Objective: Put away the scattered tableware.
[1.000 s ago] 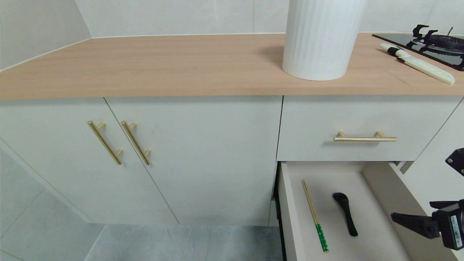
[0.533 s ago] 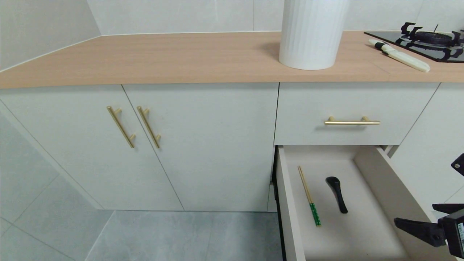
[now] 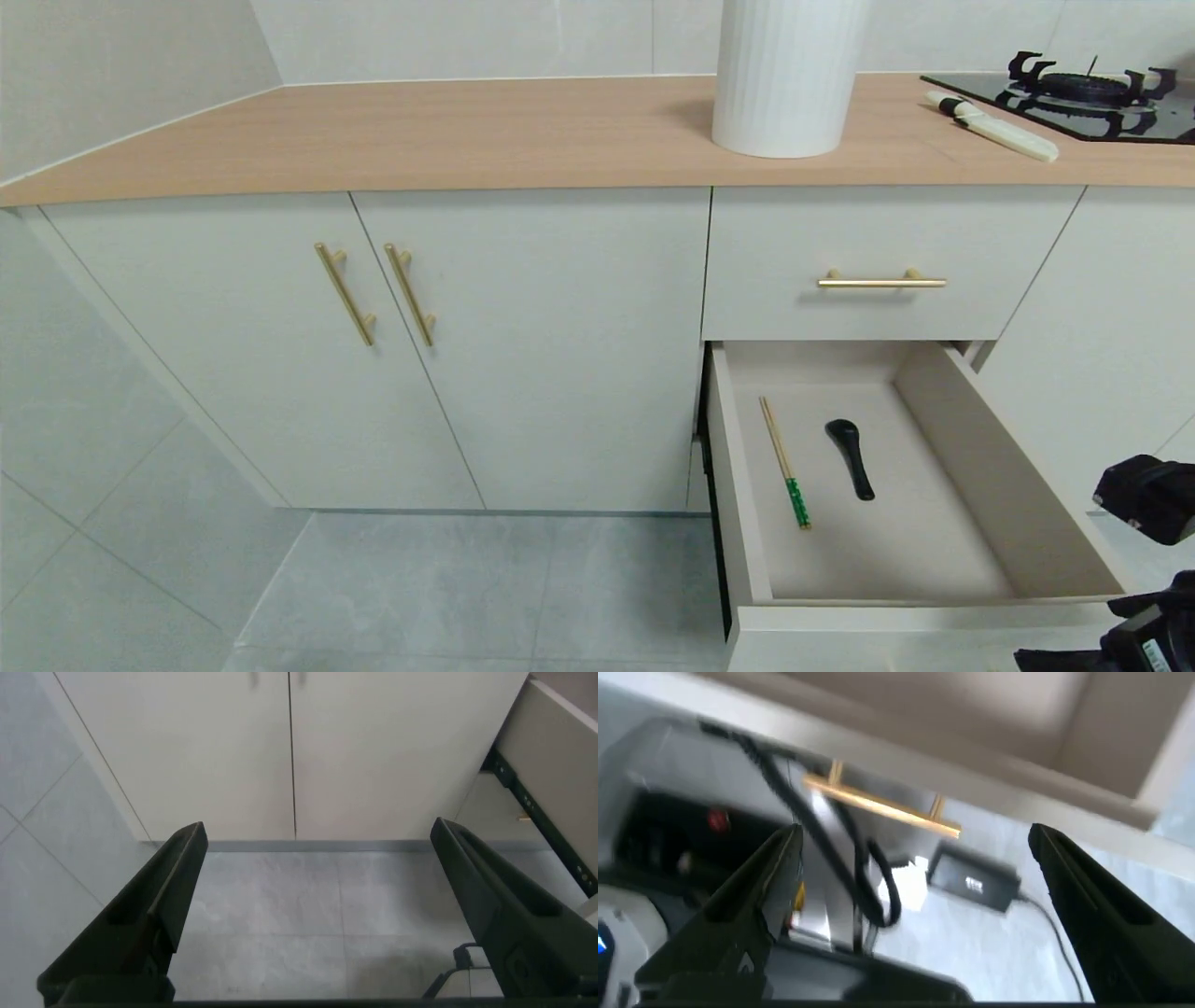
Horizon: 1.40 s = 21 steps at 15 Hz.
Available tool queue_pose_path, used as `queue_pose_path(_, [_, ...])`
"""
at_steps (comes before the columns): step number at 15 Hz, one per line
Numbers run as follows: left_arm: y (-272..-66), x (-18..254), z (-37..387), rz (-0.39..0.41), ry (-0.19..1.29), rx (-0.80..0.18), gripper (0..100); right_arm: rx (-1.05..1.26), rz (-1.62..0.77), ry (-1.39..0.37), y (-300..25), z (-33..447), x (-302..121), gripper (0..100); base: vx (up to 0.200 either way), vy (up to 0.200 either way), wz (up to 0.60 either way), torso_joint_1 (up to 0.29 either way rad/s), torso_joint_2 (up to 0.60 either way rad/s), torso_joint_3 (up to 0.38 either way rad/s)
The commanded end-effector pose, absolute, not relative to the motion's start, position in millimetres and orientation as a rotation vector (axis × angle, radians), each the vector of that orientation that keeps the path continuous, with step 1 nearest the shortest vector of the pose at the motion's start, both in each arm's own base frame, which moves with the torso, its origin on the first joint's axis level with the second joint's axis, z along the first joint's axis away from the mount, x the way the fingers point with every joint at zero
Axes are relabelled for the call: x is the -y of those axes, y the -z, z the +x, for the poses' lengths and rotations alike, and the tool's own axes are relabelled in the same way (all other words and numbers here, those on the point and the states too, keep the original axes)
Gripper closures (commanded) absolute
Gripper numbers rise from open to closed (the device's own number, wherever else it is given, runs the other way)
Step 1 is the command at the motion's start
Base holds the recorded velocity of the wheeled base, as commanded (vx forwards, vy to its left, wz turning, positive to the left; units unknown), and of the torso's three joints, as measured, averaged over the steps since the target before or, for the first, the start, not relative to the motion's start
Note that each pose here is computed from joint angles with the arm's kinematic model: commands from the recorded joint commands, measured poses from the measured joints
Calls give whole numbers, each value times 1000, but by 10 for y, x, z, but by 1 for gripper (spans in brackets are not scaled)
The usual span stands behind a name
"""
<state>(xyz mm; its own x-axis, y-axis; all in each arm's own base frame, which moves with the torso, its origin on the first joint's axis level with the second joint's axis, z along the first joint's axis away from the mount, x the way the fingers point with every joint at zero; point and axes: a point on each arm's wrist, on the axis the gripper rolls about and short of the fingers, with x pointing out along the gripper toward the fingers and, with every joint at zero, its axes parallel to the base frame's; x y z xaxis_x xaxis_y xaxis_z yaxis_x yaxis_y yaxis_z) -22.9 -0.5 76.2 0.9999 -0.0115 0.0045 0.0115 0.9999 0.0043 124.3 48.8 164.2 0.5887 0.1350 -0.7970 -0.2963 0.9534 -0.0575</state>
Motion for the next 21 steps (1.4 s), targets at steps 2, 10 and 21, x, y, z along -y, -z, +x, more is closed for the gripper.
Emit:
queue_pose_path(2, [-763, 5, -228, 5, 11, 3, 0, -1024, -235, -265, -1478, 1368, -579, 0, 0, 0, 0, 0, 0, 0])
queue_pose_path(10, [-763, 5, -228, 5, 12, 3, 0, -1155, -142, -92, -1269, 1720, -725, 0, 0, 0, 0, 0, 0, 0])
queue_pose_path(21, [-763, 5, -228, 5, 12, 3, 0, -955, 5, -56, -1155, 1969, -827, 0, 0, 0, 0, 0, 0, 0])
